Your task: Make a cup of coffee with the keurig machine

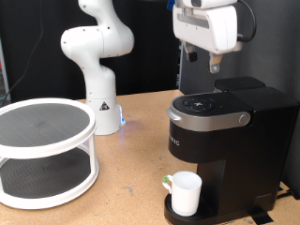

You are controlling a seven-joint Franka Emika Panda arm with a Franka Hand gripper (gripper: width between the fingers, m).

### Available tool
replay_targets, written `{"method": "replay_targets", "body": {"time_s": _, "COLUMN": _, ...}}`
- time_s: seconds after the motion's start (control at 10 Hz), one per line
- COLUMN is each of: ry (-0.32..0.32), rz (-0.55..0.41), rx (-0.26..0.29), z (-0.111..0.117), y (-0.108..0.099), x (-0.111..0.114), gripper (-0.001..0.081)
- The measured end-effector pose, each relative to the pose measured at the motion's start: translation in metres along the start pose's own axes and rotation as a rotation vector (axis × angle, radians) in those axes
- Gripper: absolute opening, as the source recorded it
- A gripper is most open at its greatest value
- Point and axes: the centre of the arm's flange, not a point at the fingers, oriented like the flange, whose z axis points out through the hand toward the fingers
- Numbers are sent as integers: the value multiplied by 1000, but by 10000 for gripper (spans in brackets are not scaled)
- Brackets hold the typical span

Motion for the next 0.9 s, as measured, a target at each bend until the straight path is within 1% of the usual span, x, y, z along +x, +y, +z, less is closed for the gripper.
{"method": "replay_targets", "body": {"time_s": 0.2, "ry": -11, "rz": 1, "rx": 0, "z": 16, "y": 3, "x": 0, "gripper": 805}}
{"method": "replay_targets", "body": {"time_s": 0.4, "ry": -23, "rz": -9, "rx": 2, "z": 32, "y": 2, "x": -3, "gripper": 805}}
{"method": "replay_targets", "body": {"time_s": 0.5, "ry": -30, "rz": -14, "rx": 4, "z": 39, "y": 1, "x": -4, "gripper": 714}}
{"method": "replay_targets", "body": {"time_s": 0.6, "ry": -36, "rz": -21, "rx": 5, "z": 46, "y": -1, "x": -5, "gripper": 714}}
{"method": "replay_targets", "body": {"time_s": 0.7, "ry": -42, "rz": -29, "rx": 5, "z": 52, "y": -2, "x": -6, "gripper": 532}}
{"method": "replay_targets", "body": {"time_s": 0.8, "ry": -52, "rz": -34, "rx": 4, "z": 58, "y": -3, "x": -8, "gripper": 532}}
{"method": "replay_targets", "body": {"time_s": 0.9, "ry": -61, "rz": -38, "rx": 4, "z": 63, "y": -4, "x": -9, "gripper": 384}}
